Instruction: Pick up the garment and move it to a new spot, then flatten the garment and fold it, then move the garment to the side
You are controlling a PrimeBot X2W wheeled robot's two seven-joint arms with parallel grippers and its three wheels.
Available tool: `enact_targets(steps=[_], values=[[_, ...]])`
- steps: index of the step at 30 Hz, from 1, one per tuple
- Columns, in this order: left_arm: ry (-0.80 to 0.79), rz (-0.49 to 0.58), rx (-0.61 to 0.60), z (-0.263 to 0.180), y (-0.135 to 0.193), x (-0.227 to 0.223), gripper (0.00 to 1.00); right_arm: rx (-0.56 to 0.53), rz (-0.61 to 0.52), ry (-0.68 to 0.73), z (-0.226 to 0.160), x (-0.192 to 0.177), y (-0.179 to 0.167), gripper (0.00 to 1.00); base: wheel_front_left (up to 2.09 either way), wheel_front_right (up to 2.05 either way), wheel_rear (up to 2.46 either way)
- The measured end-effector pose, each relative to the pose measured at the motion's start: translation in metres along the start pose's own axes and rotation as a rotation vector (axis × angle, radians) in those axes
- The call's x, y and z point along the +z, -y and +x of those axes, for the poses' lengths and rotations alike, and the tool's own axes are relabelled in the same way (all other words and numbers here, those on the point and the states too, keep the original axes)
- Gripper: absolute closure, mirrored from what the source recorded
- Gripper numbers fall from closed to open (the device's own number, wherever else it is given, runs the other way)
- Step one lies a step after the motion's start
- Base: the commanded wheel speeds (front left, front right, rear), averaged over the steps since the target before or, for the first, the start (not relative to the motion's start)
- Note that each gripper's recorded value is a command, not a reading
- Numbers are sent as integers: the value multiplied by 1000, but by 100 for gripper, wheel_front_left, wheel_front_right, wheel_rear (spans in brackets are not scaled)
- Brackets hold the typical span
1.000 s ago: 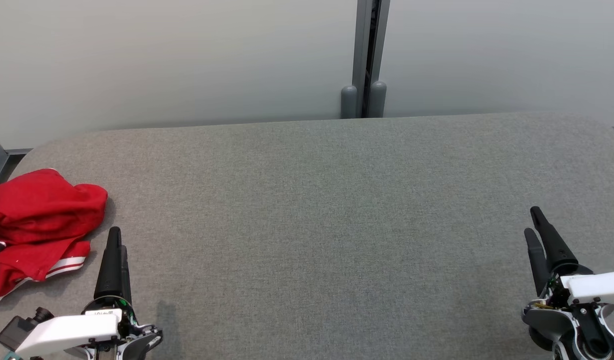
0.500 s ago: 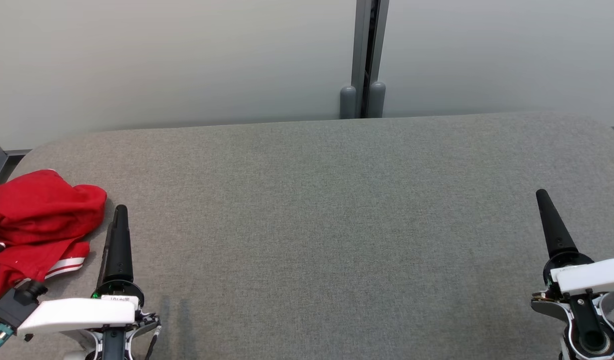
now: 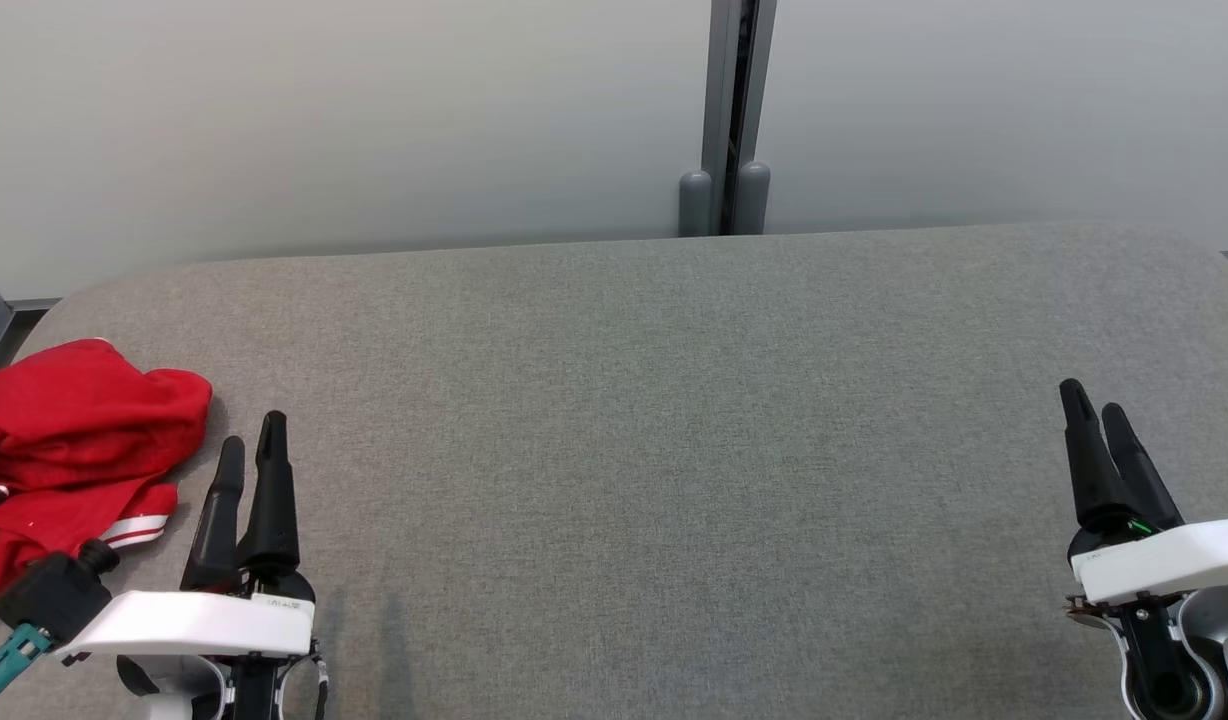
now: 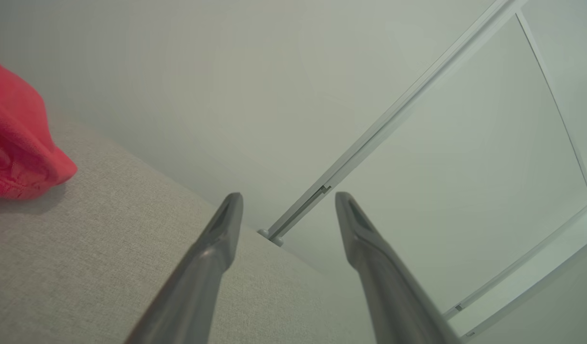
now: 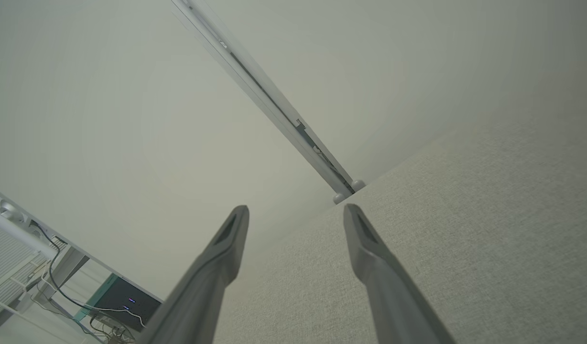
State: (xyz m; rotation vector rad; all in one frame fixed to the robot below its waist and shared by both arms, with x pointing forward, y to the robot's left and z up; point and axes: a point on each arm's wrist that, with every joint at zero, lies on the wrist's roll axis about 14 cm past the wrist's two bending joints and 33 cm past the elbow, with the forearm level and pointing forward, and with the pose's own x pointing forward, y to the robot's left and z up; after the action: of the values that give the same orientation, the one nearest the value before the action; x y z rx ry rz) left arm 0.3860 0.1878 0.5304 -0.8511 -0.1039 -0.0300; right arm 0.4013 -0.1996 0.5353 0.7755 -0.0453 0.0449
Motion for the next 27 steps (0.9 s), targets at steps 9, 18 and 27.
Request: enact_targets(steps=[9,18,27], values=[[-25,168,-11,2,-1,-5,0,18,-168,0,-1,-2,-4,0,0,0,0],[-61,309,-18,0,-5,-16,0,18,-296,-8,-2,-8,0,0,0,0,0],[-88,418,-23,-2,-9,-23,0,19,-390,-18,-5,-14,3,0,0,0,0]])
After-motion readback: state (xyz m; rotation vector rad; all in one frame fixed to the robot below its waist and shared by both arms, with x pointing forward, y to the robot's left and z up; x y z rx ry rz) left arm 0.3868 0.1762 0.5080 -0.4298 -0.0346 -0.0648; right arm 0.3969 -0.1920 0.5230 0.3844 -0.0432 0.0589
